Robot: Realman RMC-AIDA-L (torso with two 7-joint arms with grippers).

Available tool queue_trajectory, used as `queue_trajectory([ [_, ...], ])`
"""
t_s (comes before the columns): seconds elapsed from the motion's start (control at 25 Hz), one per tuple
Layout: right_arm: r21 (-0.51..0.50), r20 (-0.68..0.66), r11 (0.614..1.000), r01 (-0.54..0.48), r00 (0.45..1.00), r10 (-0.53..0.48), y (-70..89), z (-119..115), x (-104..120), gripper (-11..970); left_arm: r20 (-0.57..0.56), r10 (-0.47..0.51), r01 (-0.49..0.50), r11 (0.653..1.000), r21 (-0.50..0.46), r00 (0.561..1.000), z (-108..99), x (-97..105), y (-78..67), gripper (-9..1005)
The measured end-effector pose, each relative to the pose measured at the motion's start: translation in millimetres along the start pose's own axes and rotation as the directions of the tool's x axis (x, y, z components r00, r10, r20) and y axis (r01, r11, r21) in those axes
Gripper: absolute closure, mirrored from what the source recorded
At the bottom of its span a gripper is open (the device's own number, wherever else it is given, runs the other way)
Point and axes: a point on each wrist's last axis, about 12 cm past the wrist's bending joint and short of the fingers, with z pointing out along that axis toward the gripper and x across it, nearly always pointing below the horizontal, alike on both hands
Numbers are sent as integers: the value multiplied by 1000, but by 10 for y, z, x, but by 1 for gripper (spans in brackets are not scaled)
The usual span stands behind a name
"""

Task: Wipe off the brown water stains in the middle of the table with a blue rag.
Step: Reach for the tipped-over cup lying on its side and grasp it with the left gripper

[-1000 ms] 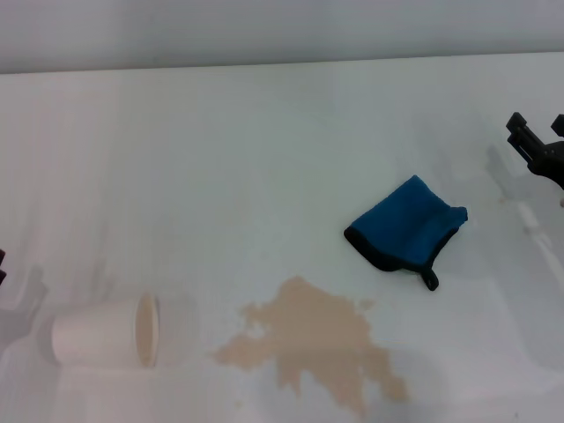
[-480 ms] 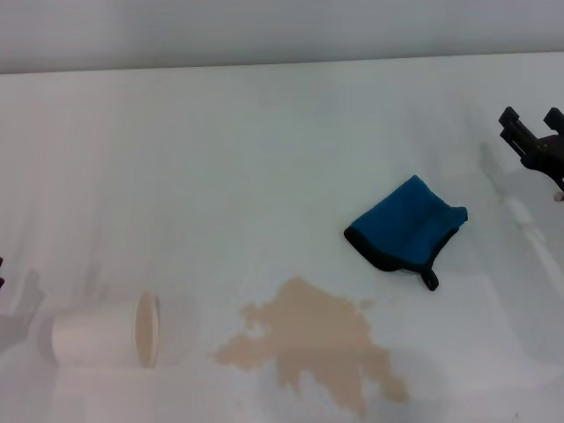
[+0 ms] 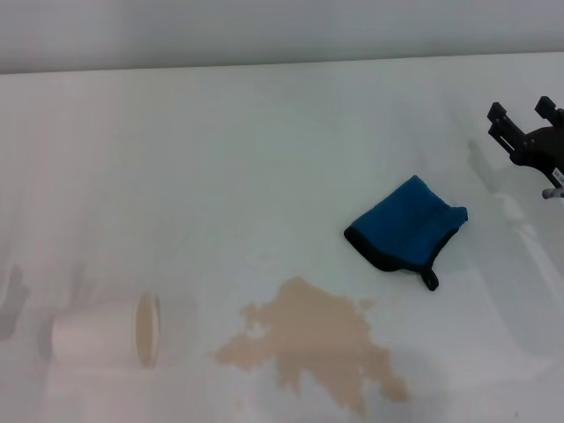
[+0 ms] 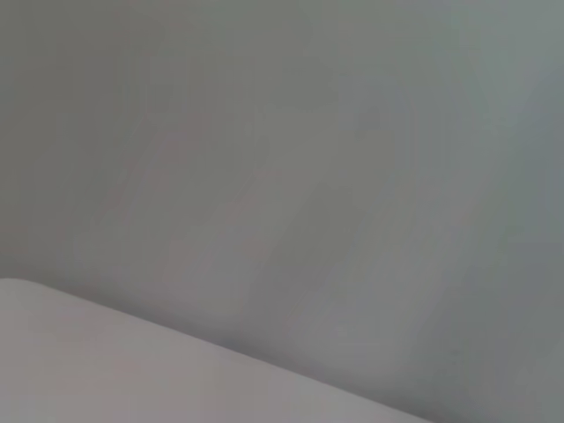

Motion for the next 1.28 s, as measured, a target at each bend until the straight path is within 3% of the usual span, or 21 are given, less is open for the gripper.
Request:
queue_trajectory([
  [0.76, -11, 12, 1000, -7, 1000, 7, 23, 52, -37, 150, 18, -6, 6, 1000, -9, 1000, 42, -41, 28, 109],
  [0.84, -15, 15, 1000, -6, 1000, 6, 31, 65, -46, 150, 41, -31, 28, 998, 52, 999, 202, -153, 30, 109],
  [1.08, -30, 27, 1000, -8, 1000, 9, 66, 100, -70, 150, 52, -99, 92, 988, 125, 994, 364, -353, 120, 109],
  [1.28, -35, 37, 999, -9, 999, 10, 73, 97, -81, 150, 75, -47, 27, 967, 254, 996, 491, -619, 163, 109],
])
